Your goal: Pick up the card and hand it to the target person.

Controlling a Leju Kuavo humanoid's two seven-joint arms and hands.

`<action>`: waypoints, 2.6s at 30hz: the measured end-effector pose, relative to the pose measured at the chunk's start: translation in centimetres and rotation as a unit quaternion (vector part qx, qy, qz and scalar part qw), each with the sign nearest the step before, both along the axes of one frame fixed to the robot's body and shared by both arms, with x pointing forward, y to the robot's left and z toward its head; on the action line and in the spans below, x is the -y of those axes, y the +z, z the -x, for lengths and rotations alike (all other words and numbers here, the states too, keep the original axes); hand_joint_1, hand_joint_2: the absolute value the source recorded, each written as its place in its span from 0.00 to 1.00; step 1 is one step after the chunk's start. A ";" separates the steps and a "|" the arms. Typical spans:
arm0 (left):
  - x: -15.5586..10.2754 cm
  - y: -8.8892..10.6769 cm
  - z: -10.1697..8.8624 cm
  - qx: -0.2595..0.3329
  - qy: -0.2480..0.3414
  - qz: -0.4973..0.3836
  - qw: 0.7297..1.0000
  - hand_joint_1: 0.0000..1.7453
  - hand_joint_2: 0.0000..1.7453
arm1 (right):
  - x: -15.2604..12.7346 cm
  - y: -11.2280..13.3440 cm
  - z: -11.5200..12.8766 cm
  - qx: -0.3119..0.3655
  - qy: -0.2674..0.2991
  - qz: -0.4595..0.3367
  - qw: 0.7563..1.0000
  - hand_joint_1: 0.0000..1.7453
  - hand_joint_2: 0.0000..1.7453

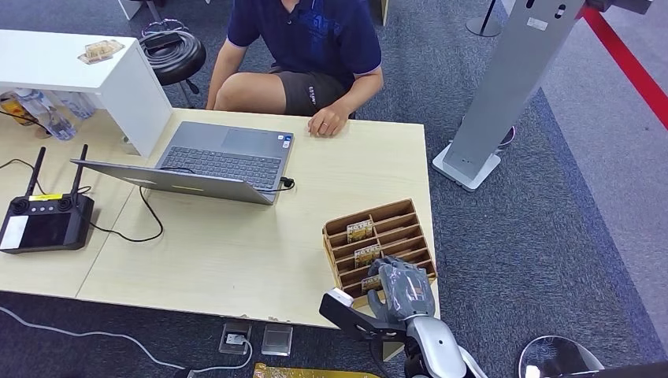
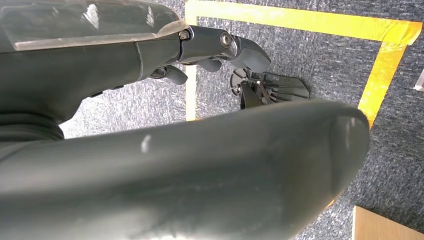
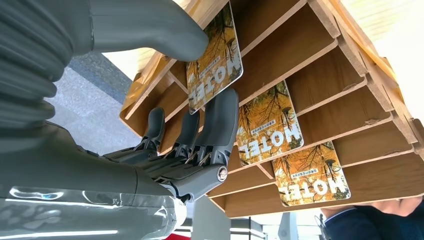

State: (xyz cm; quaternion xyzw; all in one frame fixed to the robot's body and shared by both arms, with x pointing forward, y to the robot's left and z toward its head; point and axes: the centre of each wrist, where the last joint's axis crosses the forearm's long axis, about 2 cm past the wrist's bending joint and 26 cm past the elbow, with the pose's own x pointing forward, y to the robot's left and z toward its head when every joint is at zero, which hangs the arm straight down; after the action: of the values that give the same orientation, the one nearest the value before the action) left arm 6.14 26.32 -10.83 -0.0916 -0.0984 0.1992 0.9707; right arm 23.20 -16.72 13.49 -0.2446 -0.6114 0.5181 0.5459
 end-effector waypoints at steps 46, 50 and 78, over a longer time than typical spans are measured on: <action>-0.1 0.0 0.0 0.001 -0.001 0.000 1.000 0.00 0.00 | -0.1 -0.1 0.2 0.006 0.004 0.019 1.000 0.59 1.00; -0.1 0.0 0.0 0.001 -0.001 -0.001 1.000 0.00 0.00 | -0.1 -0.2 0.2 0.004 0.004 0.020 1.000 0.65 1.00; -0.1 0.0 0.0 0.002 -0.001 -0.001 1.000 0.00 0.00 | -0.1 -0.1 0.2 0.010 0.002 0.016 1.000 0.93 1.00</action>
State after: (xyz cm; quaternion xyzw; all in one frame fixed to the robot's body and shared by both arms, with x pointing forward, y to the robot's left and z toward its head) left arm 6.14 26.44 -10.84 -0.0909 -0.1005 0.1979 0.9708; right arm 23.05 -16.57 13.43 -0.2571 -0.6092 0.5263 0.5345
